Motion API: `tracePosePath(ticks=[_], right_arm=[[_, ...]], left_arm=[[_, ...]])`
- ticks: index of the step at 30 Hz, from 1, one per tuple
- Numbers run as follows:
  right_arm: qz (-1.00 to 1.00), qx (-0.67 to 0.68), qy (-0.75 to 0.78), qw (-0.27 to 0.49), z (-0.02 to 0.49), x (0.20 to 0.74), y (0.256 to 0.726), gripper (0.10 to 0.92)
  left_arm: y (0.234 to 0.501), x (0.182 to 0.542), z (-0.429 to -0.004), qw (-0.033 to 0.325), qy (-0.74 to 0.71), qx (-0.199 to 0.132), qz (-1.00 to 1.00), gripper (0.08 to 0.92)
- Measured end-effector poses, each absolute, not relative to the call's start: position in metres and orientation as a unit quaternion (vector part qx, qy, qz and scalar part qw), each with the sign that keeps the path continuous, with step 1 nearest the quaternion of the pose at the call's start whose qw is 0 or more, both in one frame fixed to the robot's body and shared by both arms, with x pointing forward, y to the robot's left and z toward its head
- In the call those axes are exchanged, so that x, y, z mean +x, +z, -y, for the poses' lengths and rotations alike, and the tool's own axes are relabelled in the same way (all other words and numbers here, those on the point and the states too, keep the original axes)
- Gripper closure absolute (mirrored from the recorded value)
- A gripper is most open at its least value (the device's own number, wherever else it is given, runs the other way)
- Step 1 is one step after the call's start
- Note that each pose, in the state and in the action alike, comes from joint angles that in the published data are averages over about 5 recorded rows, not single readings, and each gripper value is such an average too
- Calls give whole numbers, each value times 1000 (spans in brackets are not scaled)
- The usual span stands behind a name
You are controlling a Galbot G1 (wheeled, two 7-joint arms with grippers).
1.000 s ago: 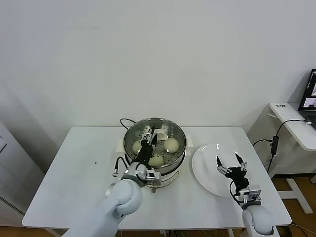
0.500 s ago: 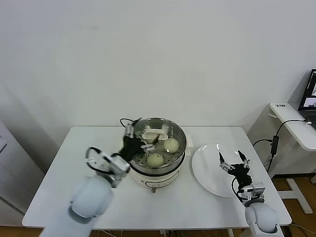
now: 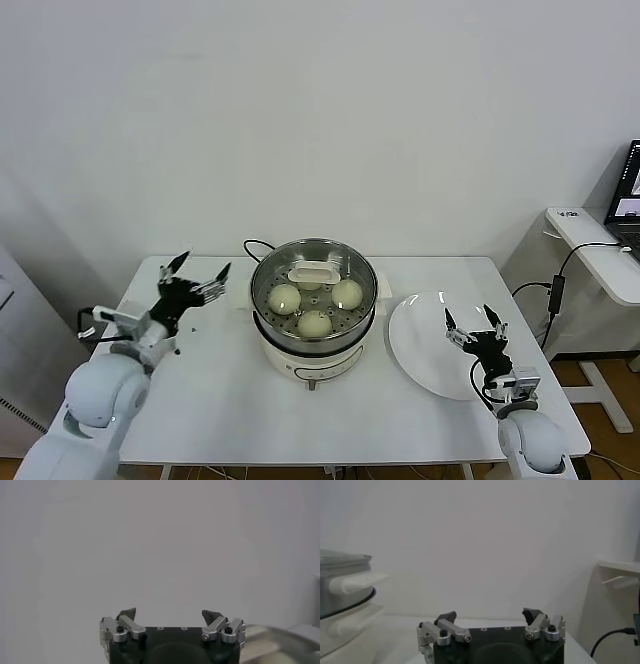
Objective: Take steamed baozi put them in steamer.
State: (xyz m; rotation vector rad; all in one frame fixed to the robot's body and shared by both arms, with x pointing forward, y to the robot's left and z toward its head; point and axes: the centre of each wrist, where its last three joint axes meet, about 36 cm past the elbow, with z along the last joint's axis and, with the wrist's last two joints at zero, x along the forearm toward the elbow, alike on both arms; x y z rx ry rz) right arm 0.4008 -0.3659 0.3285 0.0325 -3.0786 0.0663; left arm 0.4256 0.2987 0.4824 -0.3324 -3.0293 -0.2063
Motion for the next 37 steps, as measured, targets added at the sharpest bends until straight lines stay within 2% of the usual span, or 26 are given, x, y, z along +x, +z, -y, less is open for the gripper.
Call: tracePosePath(ticks=[7, 17, 37], right_arm=[[999, 11, 22, 38, 363, 398, 327, 200], [998, 6, 29, 50, 361, 392, 325, 200], [998, -2, 27, 65, 361, 386, 323, 200]], left_arm=[[443, 430, -331, 75, -57, -73, 993, 177], [405, 428, -349, 111, -47, -45, 992, 177], [382, 414, -355, 142, -27, -29, 989, 177]])
